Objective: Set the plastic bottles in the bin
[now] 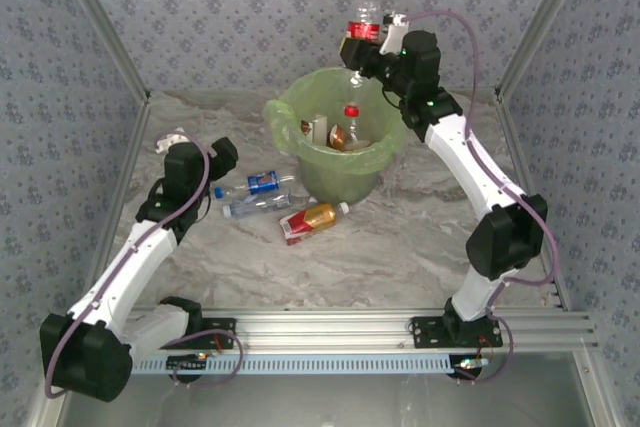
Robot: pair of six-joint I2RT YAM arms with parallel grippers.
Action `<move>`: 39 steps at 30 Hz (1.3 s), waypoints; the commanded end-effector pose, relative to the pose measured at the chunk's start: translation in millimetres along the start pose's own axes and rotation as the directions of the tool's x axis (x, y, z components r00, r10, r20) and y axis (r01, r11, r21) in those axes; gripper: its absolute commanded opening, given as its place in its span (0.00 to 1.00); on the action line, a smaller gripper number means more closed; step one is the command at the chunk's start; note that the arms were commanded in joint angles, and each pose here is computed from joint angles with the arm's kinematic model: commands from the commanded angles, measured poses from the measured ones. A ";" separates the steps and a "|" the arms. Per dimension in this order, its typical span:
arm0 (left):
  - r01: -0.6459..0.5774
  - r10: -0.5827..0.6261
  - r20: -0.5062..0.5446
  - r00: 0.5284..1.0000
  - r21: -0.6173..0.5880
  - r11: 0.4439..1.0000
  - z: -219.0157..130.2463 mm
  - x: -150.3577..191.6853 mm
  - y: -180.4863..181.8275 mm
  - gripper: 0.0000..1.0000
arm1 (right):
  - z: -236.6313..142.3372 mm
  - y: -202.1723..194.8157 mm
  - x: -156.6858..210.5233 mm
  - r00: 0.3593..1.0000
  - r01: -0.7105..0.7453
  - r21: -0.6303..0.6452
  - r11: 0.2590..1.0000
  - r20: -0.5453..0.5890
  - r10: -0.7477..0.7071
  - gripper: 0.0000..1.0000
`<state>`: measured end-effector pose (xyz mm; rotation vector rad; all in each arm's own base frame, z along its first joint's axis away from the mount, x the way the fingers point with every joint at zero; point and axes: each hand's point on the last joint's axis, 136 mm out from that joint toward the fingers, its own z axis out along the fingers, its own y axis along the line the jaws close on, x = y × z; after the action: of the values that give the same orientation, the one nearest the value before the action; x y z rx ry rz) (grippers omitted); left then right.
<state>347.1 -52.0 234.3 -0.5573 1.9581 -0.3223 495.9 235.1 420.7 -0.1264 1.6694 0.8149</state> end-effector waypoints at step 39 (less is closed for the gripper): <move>0.042 -0.042 -0.037 0.998 0.014 0.999 2.9 5.6 1.2 0.99 | -62.6 9.0 43.1 0.982 0.170 0.071 0.983 -0.096 -0.163 0.99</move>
<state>345.8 -53.3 224.8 -0.5787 1.9821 -0.3554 435.9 229.7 379.6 -0.2492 1.7739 0.6759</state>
